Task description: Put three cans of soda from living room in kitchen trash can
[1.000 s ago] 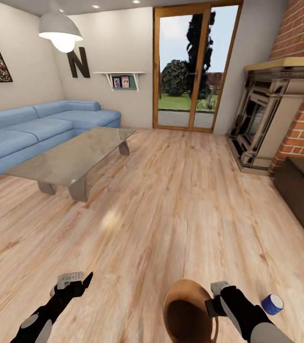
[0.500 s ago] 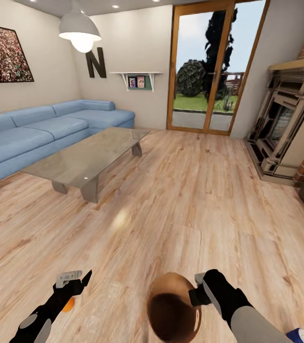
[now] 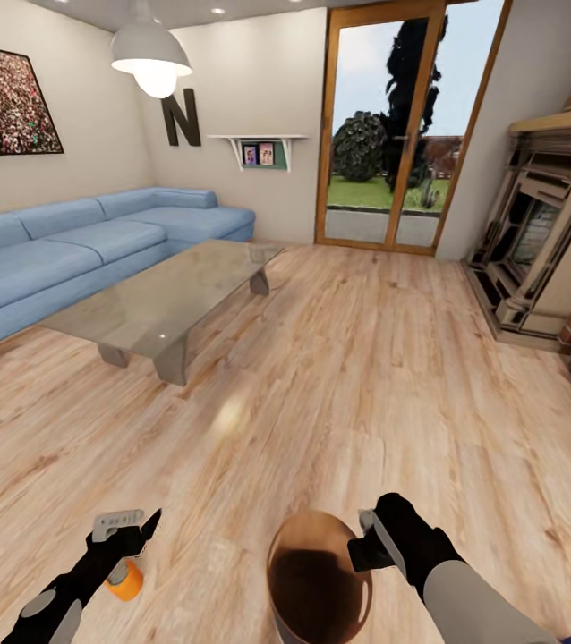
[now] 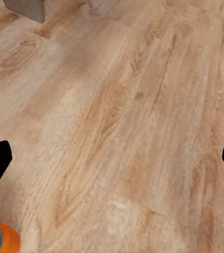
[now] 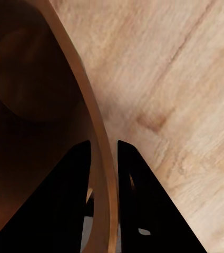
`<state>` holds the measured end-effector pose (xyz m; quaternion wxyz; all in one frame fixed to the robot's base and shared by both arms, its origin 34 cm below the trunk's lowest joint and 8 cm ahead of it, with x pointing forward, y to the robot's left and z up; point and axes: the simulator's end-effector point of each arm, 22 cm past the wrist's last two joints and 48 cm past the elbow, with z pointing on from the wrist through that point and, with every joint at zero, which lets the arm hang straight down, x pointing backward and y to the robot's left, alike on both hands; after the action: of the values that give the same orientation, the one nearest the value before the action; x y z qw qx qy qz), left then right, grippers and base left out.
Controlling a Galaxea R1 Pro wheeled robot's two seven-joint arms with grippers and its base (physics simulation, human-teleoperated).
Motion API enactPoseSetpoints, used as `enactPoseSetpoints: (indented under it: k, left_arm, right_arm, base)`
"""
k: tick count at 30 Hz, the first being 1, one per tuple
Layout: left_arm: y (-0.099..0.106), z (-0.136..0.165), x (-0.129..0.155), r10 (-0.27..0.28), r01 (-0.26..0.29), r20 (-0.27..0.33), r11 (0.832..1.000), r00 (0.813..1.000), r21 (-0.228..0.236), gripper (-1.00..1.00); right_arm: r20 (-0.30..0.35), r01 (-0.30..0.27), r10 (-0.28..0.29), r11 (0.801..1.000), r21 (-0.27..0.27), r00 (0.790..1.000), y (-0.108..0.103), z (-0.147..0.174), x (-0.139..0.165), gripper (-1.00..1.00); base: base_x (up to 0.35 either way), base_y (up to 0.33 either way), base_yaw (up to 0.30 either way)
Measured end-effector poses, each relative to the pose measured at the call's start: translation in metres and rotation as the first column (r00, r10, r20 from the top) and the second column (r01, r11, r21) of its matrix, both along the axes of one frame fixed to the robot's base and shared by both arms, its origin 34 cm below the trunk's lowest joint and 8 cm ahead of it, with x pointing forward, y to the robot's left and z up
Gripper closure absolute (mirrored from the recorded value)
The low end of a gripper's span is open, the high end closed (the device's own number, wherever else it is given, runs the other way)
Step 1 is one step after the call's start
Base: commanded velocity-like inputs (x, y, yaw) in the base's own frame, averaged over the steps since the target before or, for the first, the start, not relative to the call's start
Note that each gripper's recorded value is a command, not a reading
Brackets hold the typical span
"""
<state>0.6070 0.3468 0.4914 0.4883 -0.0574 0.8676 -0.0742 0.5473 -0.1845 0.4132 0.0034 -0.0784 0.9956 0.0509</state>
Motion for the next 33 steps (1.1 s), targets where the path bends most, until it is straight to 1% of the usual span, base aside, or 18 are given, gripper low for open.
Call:
enactPoseSetpoints:
  k: [3, 9, 12, 13, 15, 16, 17, 18, 19, 20, 22, 25, 26, 28, 33]
  left_arm:
    - [0.003, 0.000, 0.000, 0.001, -0.001, -0.002, 1.000, 1.000, 0.003, -1.00]
    - [0.004, 0.001, 0.000, 0.003, -0.003, 0.001, 1.000, 1.000, 0.011, -1.00]
    - [0.009, -0.001, 0.000, 0.015, -0.014, -0.003, 1.000, 1.000, 0.026, -1.00]
    - [0.014, -0.002, -0.001, 0.032, -0.031, -0.008, 0.998, 0.999, 0.045, -1.00]
    - [0.020, -0.003, -0.002, 0.042, -0.041, -0.014, 0.997, 0.999, 0.070, -1.00]
    - [0.031, -0.007, -0.006, 0.060, -0.056, -0.028, 0.990, 0.998, 0.127, -1.00]
    - [0.035, -0.010, -0.008, 0.069, -0.063, -0.036, 0.987, 0.997, 0.150, -1.00]
    - [0.043, -0.016, -0.014, 0.083, -0.072, -0.051, 0.979, 0.995, 0.189, -1.00]
    - [0.048, -0.021, -0.018, 0.094, -0.079, -0.060, 0.973, 0.994, 0.217, -1.00]
    - [0.052, -0.026, -0.024, 0.103, -0.085, -0.068, 0.968, 0.992, 0.236, -1.00]
    - [0.056, -0.032, -0.030, 0.112, -0.088, -0.080, 0.964, 0.991, 0.250, -1.00]
    - [0.062, -0.049, -0.046, 0.127, -0.092, -0.119, 0.960, 0.985, 0.266, -1.00]
    - [0.062, -0.050, -0.048, 0.129, -0.092, -0.122, 0.959, 0.984, 0.268, -1.00]
    - [0.062, -0.053, -0.051, 0.130, -0.092, -0.128, 0.959, 0.983, 0.270, -1.00]
    - [0.060, -0.055, -0.052, 0.130, -0.092, -0.130, 0.959, 0.983, 0.267, -1.00]
  right_arm:
    - [-0.002, 0.004, -0.004, 1.000, 0.006, 1.000, 0.001, 0.000, 0.000, 1.00]
    - [-0.002, 0.000, 0.000, 1.000, 0.002, 1.000, 0.000, 0.000, 0.000, 1.00]
    - [-0.002, 0.002, -0.002, 1.000, 0.006, 1.000, 0.002, 0.000, 0.000, 1.00]
    - [-0.001, 0.000, 0.000, 1.000, 0.005, 1.000, 0.002, 0.000, 0.000, 1.00]
    - [-0.001, -0.002, 0.002, 1.000, 0.004, 1.000, 0.002, 0.000, 0.000, 1.00]
    - [0.000, -0.006, 0.006, 1.000, 0.004, 1.000, 0.004, 0.001, 0.000, 1.00]
    - [-0.001, -0.005, 0.005, 1.000, 0.006, 1.000, 0.005, 0.001, 0.000, 1.00]
    - [0.000, -0.005, 0.005, 1.000, 0.008, 1.000, 0.006, 0.002, 0.001, 1.00]
    - [0.003, -0.005, 0.005, 1.000, 0.010, 1.000, 0.007, 0.003, 0.003, 1.00]
    - [0.008, -0.005, 0.005, 1.000, 0.010, 1.000, 0.008, 0.005, 0.007, 1.00]
    - [0.012, -0.006, 0.006, 1.000, 0.010, 1.000, 0.008, 0.008, 0.011, 1.00]
    - [0.020, -0.008, 0.008, 1.000, 0.005, 1.000, 0.008, 0.013, 0.019, 1.00]
    - [0.021, -0.006, 0.006, 1.000, 0.005, 1.000, 0.007, 0.015, 0.022, 1.00]
    - [0.002, -0.005, 0.005, 1.000, 0.001, 1.000, 0.006, 0.020, 0.023, 1.00]
    - [0.013, -0.005, 0.005, 1.000, -0.007, 1.000, 0.005, 0.032, 0.040, 1.00]
  base:
    - [0.191, 0.227, 0.000]
    - [0.184, 0.230, 0.000]
    - [0.170, 0.176, 0.000]
    - [0.150, 0.133, 0.000]
    - [0.111, 0.084, 0.000]
    - [0.066, 0.046, 0.000]
    - [0.043, 0.029, 0.000]
    - [0.027, 0.019, 0.000]
    - [0.017, 0.012, 0.000]
    - [0.014, 0.010, 0.000]
    - [0.009, 0.006, 0.000]
    - [0.004, 0.003, 0.000]
    - [0.001, 0.001, 0.000]
    - [0.000, 0.000, 0.000]
    - [0.000, 0.000, 0.000]
